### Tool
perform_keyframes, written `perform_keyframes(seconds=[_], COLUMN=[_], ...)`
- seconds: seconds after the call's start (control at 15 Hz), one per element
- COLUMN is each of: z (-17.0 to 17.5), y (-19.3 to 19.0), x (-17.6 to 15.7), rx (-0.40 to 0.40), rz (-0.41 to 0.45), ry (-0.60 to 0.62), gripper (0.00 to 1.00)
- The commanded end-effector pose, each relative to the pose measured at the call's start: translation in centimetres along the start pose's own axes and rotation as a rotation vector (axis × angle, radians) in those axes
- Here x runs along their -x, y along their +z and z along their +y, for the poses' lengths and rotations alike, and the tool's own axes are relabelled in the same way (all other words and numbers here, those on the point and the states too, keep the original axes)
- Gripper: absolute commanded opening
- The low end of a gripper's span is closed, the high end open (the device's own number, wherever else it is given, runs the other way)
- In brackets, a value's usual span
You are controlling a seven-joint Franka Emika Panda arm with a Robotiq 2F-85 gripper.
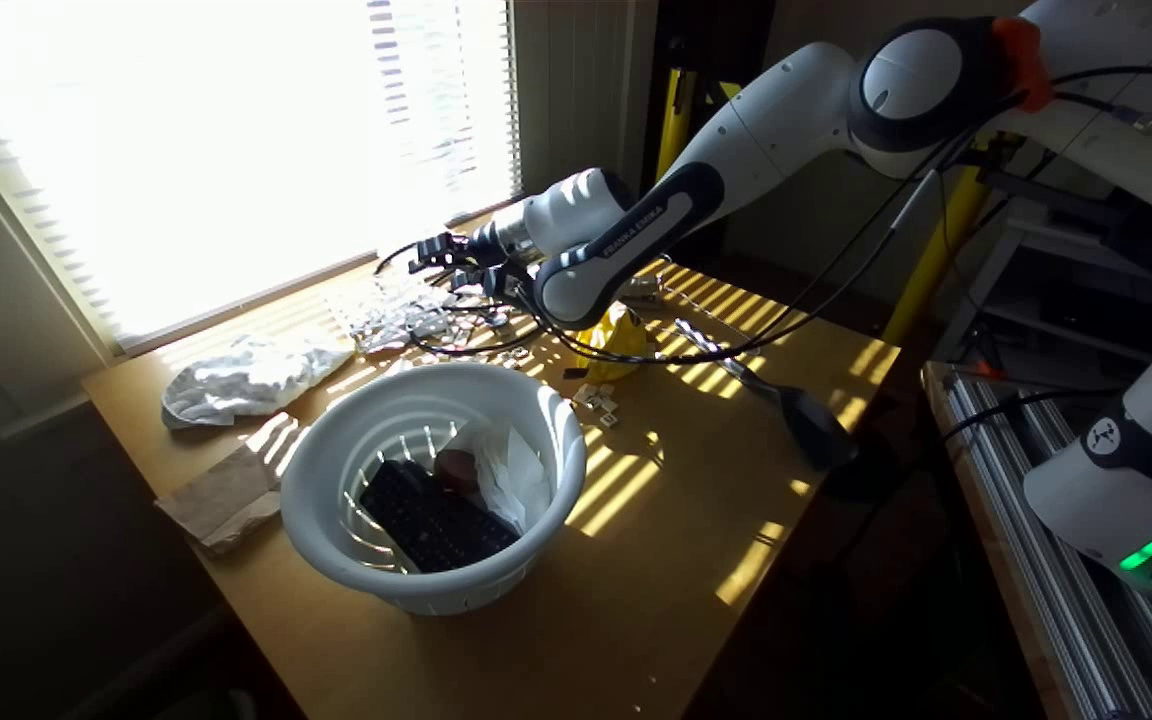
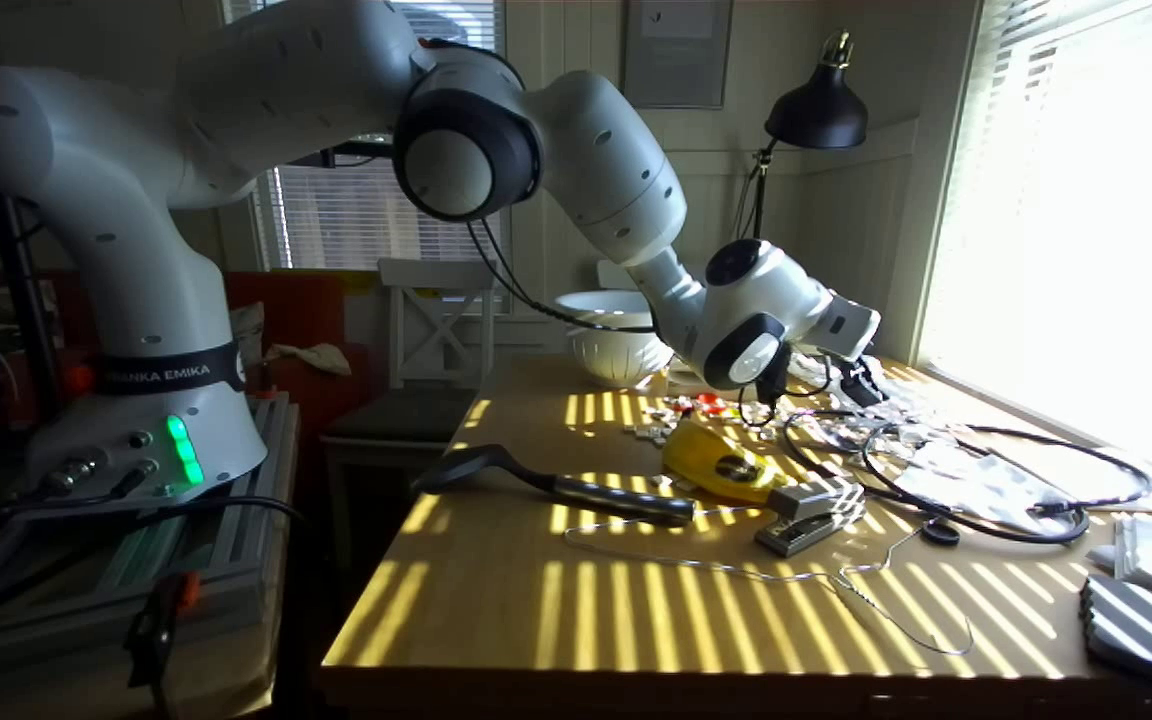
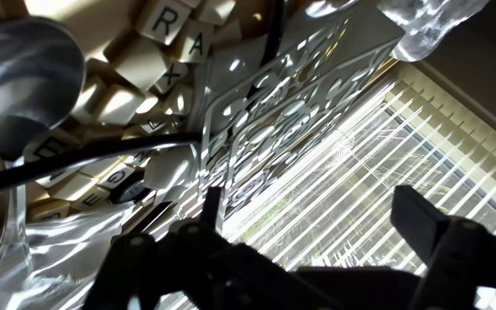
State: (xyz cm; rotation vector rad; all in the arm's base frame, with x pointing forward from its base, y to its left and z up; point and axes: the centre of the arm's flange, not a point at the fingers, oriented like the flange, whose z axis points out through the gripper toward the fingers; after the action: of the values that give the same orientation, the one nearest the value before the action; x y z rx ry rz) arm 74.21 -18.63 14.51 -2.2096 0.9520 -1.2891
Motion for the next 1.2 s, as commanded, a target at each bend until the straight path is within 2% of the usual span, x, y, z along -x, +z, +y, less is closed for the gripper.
perform_keyframes(seconds=[0.0, 0.2, 0.47, 0.6, 1.13], z=[-0.3, -0.4, 0.5, 1.1, -0.4], y=[1.7, 2.1, 2.4, 2.9, 4.3], x=[-0.4, -0.3, -0.3, -0.7, 0.4], rx=[-0.016, 0.001, 0.142, 0.174, 0.124], rz=[-0.041, -0.056, 0.052, 0.060, 0.000], ry=[0.067, 0.136, 0.214, 0.221, 0.186], gripper=[1.00, 1.00, 1.00, 1.00, 1.00])
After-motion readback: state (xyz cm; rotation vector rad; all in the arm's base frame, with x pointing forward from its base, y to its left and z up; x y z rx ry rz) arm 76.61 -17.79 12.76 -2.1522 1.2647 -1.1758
